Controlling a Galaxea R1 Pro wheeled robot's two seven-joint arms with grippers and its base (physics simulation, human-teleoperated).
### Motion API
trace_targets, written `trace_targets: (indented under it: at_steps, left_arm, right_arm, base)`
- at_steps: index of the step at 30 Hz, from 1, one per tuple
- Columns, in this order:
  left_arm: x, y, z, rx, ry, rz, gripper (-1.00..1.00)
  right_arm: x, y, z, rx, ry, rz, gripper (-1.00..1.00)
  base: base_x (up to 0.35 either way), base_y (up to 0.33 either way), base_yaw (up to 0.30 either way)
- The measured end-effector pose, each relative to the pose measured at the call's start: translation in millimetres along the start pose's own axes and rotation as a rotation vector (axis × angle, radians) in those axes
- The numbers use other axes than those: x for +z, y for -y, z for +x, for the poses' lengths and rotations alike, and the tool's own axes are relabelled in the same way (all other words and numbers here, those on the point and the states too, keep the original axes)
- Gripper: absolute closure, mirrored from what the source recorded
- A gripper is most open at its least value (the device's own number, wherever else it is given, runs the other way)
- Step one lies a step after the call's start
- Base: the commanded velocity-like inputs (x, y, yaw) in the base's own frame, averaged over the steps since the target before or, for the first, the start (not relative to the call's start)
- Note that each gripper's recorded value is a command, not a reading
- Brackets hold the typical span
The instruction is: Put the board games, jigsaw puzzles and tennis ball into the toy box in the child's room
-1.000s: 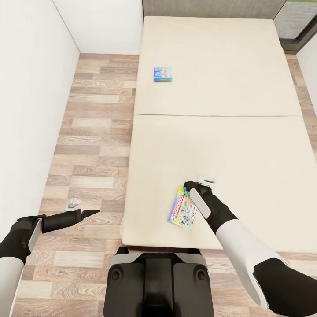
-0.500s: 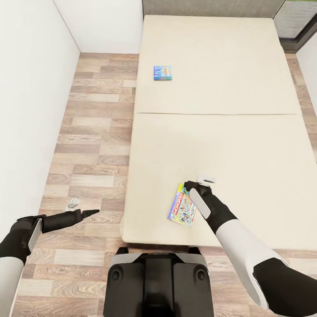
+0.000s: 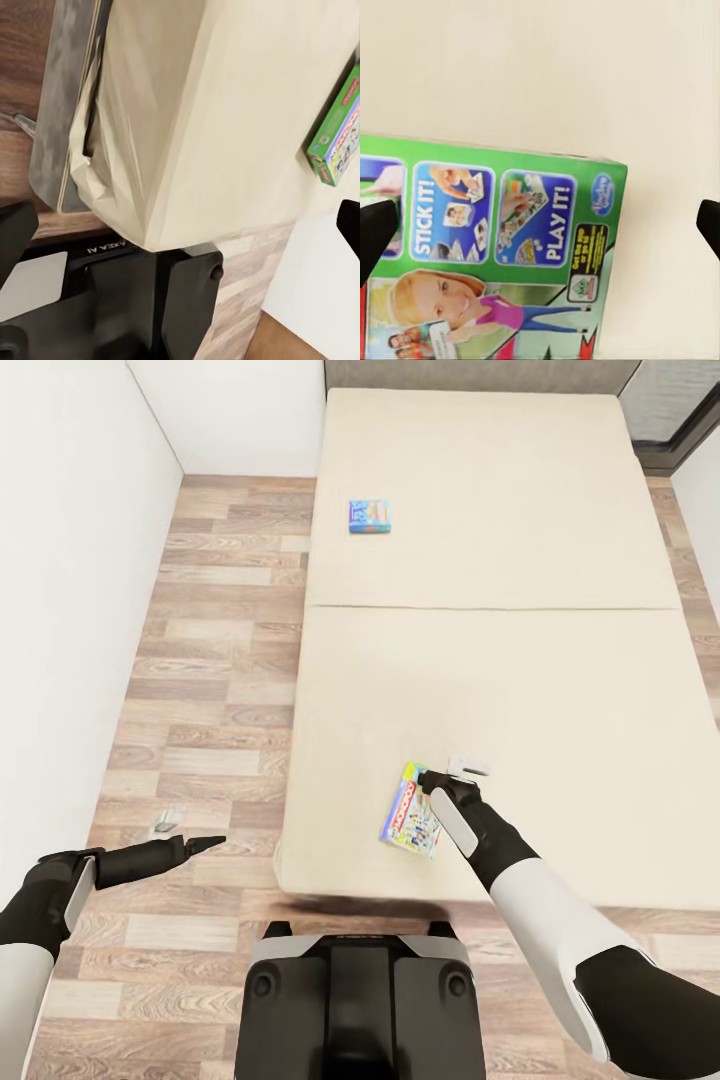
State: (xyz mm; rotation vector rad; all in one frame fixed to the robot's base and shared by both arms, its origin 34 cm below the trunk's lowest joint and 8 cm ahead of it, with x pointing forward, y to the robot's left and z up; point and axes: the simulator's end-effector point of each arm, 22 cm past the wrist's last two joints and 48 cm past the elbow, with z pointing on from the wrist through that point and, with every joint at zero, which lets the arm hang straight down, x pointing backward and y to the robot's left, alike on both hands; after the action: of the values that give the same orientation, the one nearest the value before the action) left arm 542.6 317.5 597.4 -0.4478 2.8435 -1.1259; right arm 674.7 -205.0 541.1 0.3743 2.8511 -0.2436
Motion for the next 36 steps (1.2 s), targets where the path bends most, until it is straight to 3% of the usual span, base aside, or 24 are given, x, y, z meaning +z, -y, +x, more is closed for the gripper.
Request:
trace_targets:
  at_steps: [17,36]
  left_arm:
    - [0.4,0.3,0.4,-0.001,-0.001,0.0,-1.0]
    - [0.6,0.5,0.3,0.0,0.0,0.001,-1.0]
  right_arm:
    - [-0.4,-0.4,-0.3,-0.001,0.001,-0.001,-1.0]
    - [-1.4,-3.3,-1.0,0.002,0.0,-0.006,-1.0]
  base:
    - [-0.026,0.0,0.0]
    - [0.069,0.015,0.0]
